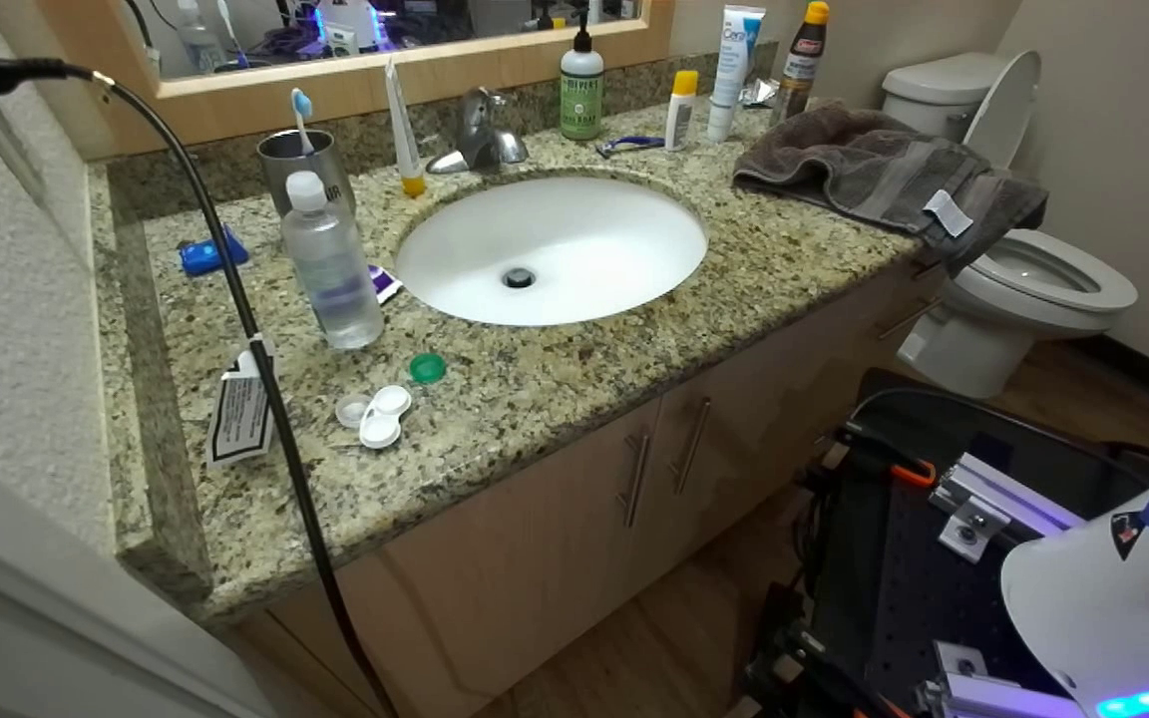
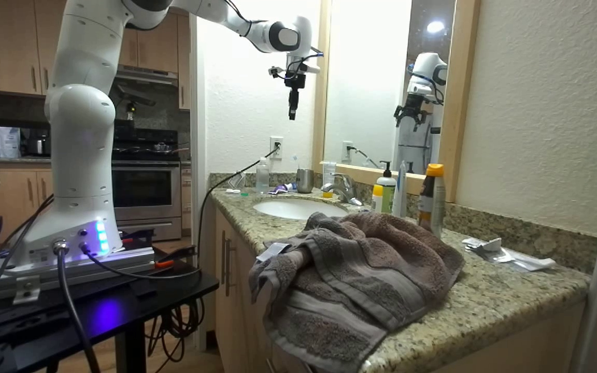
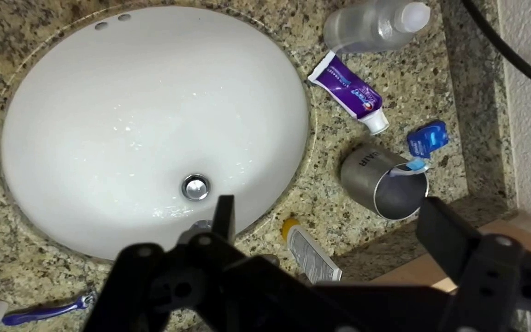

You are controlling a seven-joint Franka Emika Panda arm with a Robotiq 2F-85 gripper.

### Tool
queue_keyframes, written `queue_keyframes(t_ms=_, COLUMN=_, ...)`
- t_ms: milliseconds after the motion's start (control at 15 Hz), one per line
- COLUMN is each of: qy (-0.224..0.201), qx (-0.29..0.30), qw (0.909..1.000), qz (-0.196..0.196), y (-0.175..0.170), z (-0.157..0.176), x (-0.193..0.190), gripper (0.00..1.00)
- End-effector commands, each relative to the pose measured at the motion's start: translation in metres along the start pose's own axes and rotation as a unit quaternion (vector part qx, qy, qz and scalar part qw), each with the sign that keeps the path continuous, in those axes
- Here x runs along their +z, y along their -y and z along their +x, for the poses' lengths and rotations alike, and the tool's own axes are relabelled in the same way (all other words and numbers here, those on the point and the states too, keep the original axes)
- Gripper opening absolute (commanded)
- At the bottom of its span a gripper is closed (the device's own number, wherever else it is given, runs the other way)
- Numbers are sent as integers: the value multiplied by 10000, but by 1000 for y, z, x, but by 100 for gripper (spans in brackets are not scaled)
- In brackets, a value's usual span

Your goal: Open the tap

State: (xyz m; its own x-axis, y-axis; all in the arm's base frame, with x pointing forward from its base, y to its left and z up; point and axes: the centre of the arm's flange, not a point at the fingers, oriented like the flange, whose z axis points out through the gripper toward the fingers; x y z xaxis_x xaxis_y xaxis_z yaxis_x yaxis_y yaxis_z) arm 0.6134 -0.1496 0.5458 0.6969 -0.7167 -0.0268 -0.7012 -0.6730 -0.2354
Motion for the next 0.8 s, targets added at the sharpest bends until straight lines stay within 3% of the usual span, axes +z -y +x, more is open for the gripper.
queue_keyframes(t_ms=0, qy=1, qx=0, qw=10000, qz=-1, y=0, z=0, x=0, gripper=100)
queue_keyframes(t_ms=600, qy=6, qx=0, qw=10000, qz=-3, y=0, z=0, x=0, gripper=100)
queue_keyframes(t_ms=667, qy=-167, qx=-50, qw=9998, qz=-90, y=-4, z=7, x=11, gripper=100)
queue_keyframes(t_ms=733, qy=-686, qx=-209, qw=9973, qz=-158, y=-7, z=30, x=23, gripper=100)
